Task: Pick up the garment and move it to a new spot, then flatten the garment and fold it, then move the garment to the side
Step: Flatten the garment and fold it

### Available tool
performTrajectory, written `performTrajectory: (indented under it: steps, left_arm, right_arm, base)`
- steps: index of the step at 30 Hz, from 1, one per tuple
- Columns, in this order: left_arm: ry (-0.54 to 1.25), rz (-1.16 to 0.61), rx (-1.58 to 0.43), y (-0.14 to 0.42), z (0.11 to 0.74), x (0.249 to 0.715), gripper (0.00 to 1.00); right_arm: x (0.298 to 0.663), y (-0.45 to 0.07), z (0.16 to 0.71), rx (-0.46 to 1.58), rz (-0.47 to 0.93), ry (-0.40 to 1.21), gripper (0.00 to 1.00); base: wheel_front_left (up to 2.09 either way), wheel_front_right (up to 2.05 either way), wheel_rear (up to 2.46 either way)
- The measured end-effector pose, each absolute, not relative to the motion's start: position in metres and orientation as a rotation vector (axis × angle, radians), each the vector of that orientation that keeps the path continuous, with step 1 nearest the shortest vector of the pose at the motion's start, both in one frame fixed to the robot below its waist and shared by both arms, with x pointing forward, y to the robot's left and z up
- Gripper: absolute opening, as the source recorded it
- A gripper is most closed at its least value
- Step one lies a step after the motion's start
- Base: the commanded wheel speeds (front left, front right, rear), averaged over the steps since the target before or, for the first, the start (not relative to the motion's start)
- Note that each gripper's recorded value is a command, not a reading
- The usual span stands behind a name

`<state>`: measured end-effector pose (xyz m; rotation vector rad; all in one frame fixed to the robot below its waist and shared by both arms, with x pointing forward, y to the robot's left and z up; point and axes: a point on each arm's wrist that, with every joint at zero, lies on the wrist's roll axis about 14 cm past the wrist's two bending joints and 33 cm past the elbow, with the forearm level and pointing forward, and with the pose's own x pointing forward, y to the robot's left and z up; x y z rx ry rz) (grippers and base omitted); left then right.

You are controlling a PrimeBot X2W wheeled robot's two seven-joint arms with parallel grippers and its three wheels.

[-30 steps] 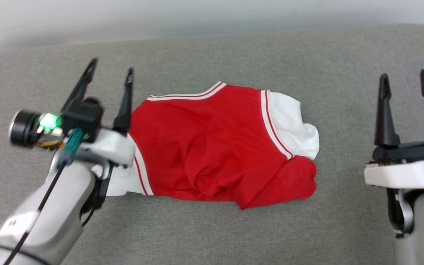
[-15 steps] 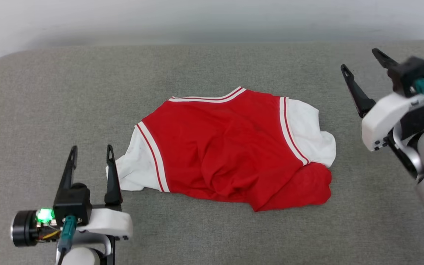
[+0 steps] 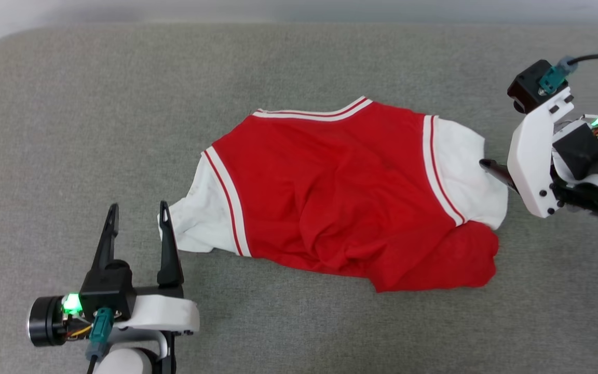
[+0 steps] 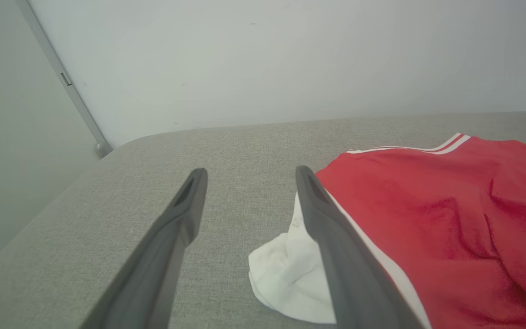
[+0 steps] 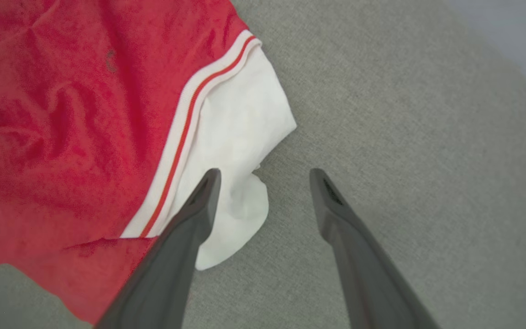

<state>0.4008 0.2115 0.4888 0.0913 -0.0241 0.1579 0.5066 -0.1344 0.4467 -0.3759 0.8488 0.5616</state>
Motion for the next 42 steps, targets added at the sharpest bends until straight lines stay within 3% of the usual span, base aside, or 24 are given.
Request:
performTrajectory:
  steps: [12,13,14,15,20,25,36,37,38,39,42]
  left_arm:
    - [0.007,0.177,0.089,0.215,0.470,0.418,1.00]
    - [0.011,0.183,0.091,0.216,0.468,0.417,1.00]
    - [0.013,0.182,0.090,0.216,0.468,0.418,1.00]
    - [0.014,0.184,0.087,0.216,0.467,0.418,1.00]
    - [-0.001,0.189,0.080,0.216,0.472,0.417,1.00]
    - [-0.017,0.177,0.073,0.211,0.477,0.415,1.00]
    - [-0.029,0.127,0.087,0.202,0.478,0.422,1.00]
    - [-0.030,0.120,0.091,0.202,0.478,0.424,1.00]
    - [-0.029,0.113,0.098,0.202,0.478,0.425,1.00]
    - [-0.030,0.111,0.101,0.203,0.478,0.426,1.00]
    - [-0.050,0.092,0.119,0.205,0.485,0.432,1.00]
  right_arm:
    - [0.501,-0.111,0.366,-0.329,0.619,1.123,1.00]
    - [0.500,-0.110,0.363,-0.330,0.624,1.124,0.96]
    - [0.500,-0.110,0.362,-0.326,0.628,1.119,0.43]
    - [0.501,-0.109,0.363,-0.319,0.629,1.104,0.00]
    - [0.508,-0.111,0.384,-0.281,0.634,0.977,0.00]
    - [0.512,-0.157,0.409,-0.265,0.539,0.921,0.00]
    - [0.473,-0.234,0.376,-0.199,0.354,1.077,0.00]
    - [0.473,-0.235,0.376,-0.189,0.348,1.075,0.04]
    - [0.473,-0.234,0.376,-0.176,0.344,1.065,0.69]
    - [0.473,-0.233,0.376,-0.165,0.340,1.049,1.00]
    - [0.478,-0.230,0.384,-0.164,0.342,0.965,1.00]
  base:
    - [0.00,0.00,0.00]
    - [0.00,0.00,0.00]
    - [0.00,0.00,0.00]
    - [0.00,0.00,0.00]
    - [0.00,0.00,0.00]
    - [0.00,0.00,0.00]
    - [0.00,0.00,0.00]
    - [0.00,0.00,0.00]
    - [0.00,0.00,0.00]
    - [0.00,0.00,0.00]
    - [0.00,0.00,0.00]
